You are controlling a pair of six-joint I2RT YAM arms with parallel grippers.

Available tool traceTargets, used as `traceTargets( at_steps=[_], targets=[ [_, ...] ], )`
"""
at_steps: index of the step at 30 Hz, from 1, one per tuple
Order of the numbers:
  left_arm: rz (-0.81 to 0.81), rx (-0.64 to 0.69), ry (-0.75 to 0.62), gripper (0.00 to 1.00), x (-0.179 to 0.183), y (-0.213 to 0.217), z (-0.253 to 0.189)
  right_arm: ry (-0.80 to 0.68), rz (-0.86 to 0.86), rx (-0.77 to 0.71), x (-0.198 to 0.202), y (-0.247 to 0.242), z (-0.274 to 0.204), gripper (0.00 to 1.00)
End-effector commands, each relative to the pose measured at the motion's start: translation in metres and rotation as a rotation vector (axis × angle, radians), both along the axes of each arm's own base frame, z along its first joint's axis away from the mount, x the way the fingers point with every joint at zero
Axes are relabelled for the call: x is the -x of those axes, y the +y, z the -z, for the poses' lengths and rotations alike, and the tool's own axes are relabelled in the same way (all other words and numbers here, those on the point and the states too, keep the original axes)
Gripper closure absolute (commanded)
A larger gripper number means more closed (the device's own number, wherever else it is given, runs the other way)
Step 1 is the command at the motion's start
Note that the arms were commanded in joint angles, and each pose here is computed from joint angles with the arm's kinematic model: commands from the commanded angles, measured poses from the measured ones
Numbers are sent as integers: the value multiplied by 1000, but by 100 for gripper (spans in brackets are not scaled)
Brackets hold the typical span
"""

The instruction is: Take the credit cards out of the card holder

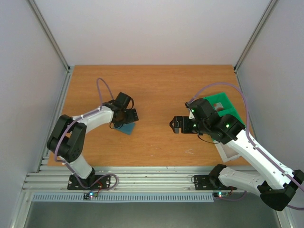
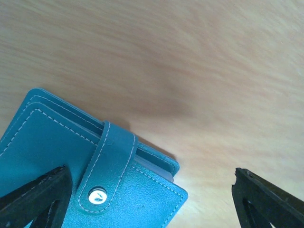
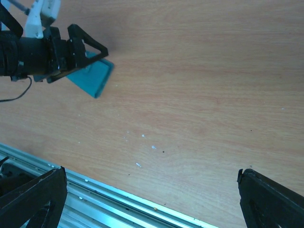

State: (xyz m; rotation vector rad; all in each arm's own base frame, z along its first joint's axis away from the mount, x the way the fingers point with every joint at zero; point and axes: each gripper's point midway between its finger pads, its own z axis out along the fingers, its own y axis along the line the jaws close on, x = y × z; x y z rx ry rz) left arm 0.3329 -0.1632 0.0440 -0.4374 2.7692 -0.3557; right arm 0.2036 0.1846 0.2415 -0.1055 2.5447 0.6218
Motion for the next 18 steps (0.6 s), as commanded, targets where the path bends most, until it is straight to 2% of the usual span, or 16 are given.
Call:
traceTargets(
  at_steps=[1, 5, 9, 13, 18],
  targets=[
    [93, 179, 13, 9, 17, -40, -16, 0, 13, 12, 3, -7, 0, 2],
    [55, 178, -58, 10, 21, -29, -40, 3, 11, 3, 5, -7, -1, 2],
    [-59, 143, -55, 13, 32, 0, -38, -13, 11, 10, 6, -11, -2, 2],
    [-171, 208, -37, 20, 40, 19, -28, -26, -1, 3, 6, -9, -7, 1],
    [-285, 210, -62, 31, 52, 45, -18, -28, -11, -18, 8, -7, -8, 2]
  ],
)
